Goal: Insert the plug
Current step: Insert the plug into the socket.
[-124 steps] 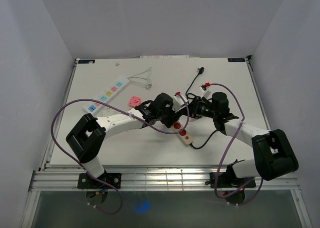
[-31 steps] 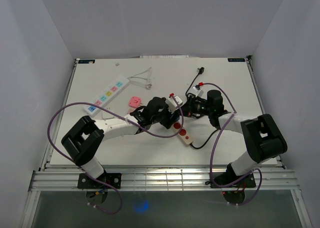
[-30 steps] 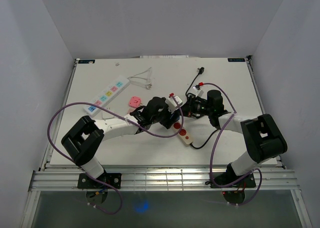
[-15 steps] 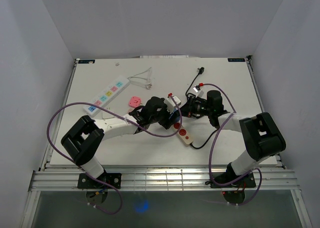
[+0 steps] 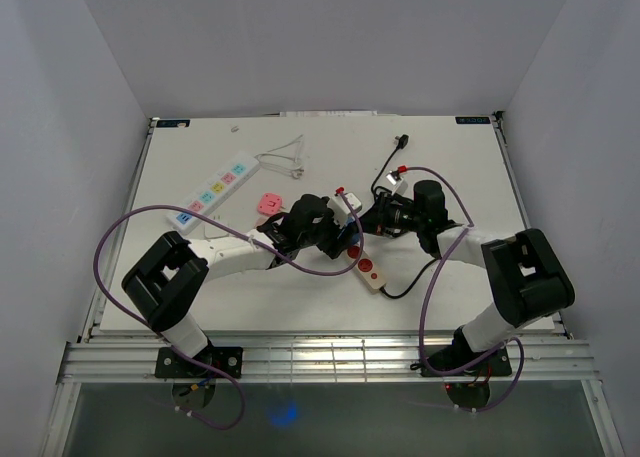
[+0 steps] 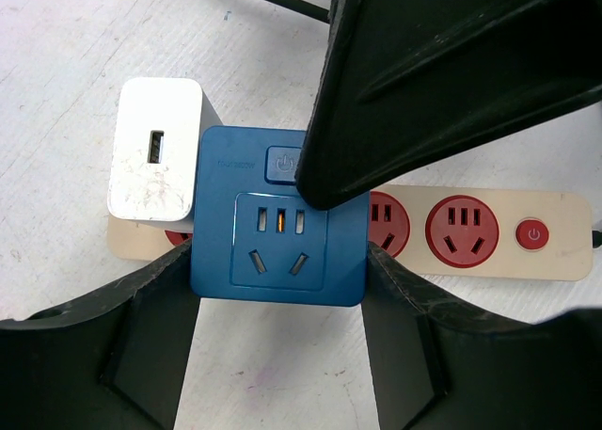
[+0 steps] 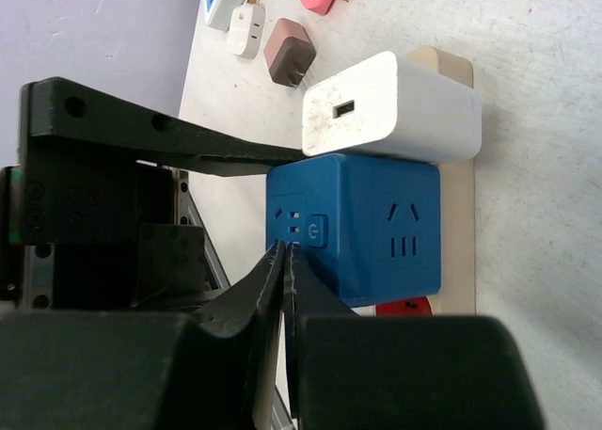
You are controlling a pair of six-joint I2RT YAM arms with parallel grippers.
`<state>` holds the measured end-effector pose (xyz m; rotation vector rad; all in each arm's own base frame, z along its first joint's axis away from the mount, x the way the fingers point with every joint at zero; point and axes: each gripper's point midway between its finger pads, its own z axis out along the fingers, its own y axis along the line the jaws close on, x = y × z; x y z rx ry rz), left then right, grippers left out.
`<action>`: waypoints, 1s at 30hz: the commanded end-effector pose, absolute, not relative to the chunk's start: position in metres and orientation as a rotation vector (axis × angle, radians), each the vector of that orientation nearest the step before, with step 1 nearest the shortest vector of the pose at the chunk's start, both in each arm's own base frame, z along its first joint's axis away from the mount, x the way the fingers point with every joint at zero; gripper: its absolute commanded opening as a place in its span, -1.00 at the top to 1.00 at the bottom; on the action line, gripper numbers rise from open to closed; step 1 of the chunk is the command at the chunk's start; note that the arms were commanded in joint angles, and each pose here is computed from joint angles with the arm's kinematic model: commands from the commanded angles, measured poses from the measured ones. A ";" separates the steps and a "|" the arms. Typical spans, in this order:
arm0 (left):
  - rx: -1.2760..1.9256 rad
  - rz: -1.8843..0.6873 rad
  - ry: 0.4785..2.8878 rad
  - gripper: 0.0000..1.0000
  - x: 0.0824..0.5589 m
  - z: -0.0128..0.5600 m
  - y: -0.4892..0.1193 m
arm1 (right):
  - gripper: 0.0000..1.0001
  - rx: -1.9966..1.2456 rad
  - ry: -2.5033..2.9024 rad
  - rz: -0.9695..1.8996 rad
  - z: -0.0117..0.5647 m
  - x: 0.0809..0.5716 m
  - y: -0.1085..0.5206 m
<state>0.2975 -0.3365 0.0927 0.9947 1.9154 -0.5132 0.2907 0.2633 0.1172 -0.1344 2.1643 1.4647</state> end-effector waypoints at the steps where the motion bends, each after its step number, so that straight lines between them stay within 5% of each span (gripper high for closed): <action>1: 0.990 -0.536 1.888 -0.39 0.296 0.101 -0.335 | 0.84 -0.217 2.079 1.429 0.146 0.296 0.262; 9: 0.982 -0.529 1.895 -0.39 0.296 0.099 -0.332 | 0.85 -0.324 1.932 1.511 0.187 0.284 0.267; 19: 0.977 -0.537 1.897 -0.39 0.296 0.097 -0.331 | 0.84 -0.063 2.271 1.523 0.070 0.270 0.262; 30: 0.969 -0.540 1.912 -0.39 0.295 0.093 -0.330 | 0.85 -0.178 2.095 1.447 0.157 0.299 0.267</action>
